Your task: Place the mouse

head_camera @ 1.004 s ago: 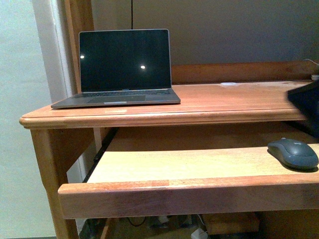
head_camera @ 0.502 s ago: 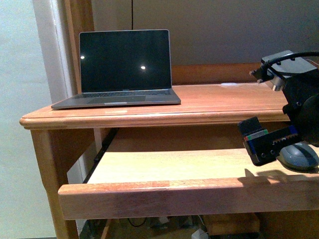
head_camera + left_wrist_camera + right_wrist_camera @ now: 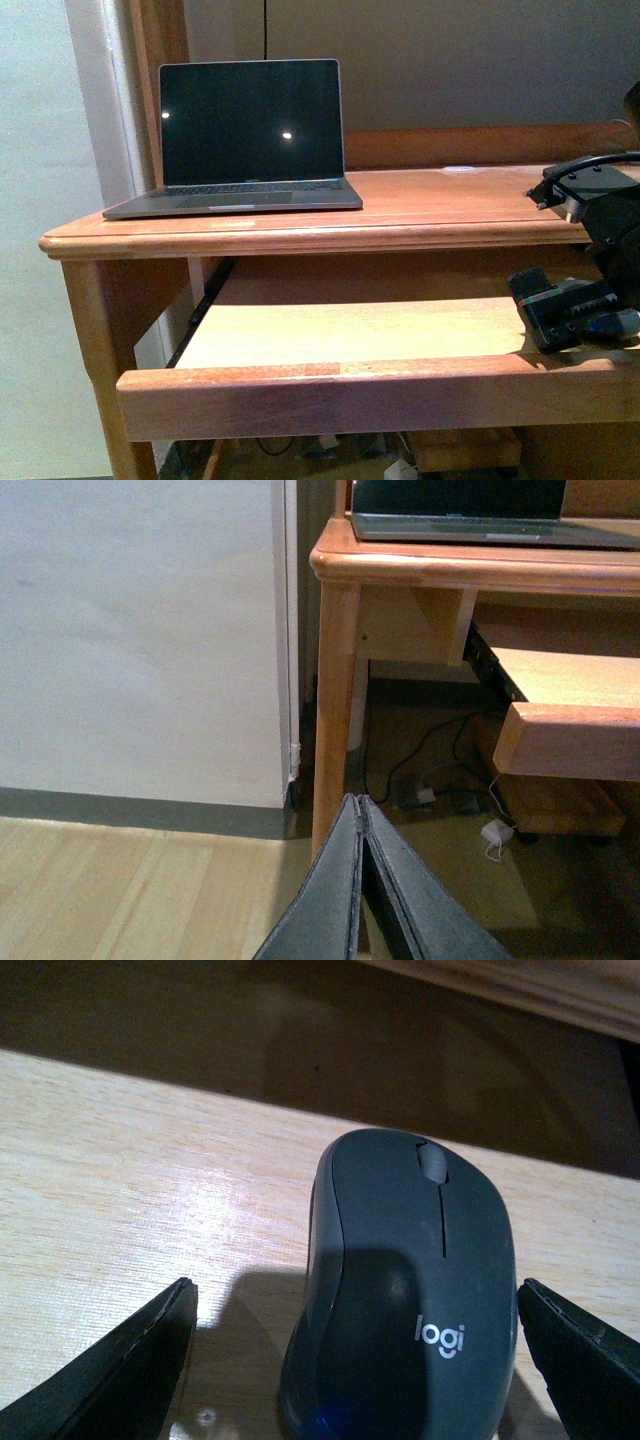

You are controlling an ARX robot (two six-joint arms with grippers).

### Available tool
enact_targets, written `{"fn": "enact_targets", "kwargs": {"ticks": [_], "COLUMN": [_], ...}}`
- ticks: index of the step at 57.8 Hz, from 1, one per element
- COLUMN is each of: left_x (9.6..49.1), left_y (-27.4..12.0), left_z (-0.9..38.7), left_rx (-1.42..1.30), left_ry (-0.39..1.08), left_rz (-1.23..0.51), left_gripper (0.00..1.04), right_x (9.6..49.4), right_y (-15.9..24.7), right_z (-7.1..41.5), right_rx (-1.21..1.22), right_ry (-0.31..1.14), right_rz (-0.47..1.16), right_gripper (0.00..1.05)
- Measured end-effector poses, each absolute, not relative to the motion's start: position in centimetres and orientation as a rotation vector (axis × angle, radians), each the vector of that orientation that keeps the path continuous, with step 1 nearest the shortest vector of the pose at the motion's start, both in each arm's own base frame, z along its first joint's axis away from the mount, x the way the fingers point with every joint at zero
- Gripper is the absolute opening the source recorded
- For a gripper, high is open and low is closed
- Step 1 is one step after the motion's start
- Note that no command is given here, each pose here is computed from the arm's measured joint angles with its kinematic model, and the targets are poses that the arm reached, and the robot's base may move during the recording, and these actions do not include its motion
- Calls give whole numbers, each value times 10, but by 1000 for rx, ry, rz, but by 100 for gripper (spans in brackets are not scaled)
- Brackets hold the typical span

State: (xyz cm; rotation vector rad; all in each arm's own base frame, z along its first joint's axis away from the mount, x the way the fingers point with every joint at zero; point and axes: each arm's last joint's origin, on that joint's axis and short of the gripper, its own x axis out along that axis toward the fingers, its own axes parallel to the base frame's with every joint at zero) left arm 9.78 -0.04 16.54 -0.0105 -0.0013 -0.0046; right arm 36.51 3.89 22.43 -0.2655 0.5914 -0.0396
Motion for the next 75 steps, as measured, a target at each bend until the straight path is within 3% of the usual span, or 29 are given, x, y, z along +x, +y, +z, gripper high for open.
{"fn": "enact_targets", "kwargs": {"ticks": [9, 23, 26, 35, 44, 55, 64, 75], "left_x": [98, 98, 98, 98, 98, 98, 98, 98], "left_y": [0, 0, 0, 0, 0, 0, 0, 0], "left_z": [165, 165, 165, 165, 165, 165, 165, 165], "left_rx": [-10, -10, -10, -10, -10, -10, -10, -10], "left_ry": [-2, -2, -2, -2, -2, -2, -2, -2], "left_rz": [-5, -5, -5, -5, -5, -5, -5, -5], "left_gripper": [3, 3, 3, 3, 3, 3, 24, 56], "right_x": [368, 369, 369, 338, 292, 320, 371, 432], "right_y": [34, 28, 25, 16, 16, 48, 87, 126], "right_z": [221, 222, 223, 246, 309, 363, 364, 323], "right_rx": [-231, -196, -190, -177, -204, -213, -228, -286], "right_ry": [601, 589, 583, 505, 377, 234, 249, 372], "right_rz": [-52, -42, -38, 43, 207, 138, 20, -62], "right_gripper": [94, 60, 57, 56, 56, 56, 56, 56]}}
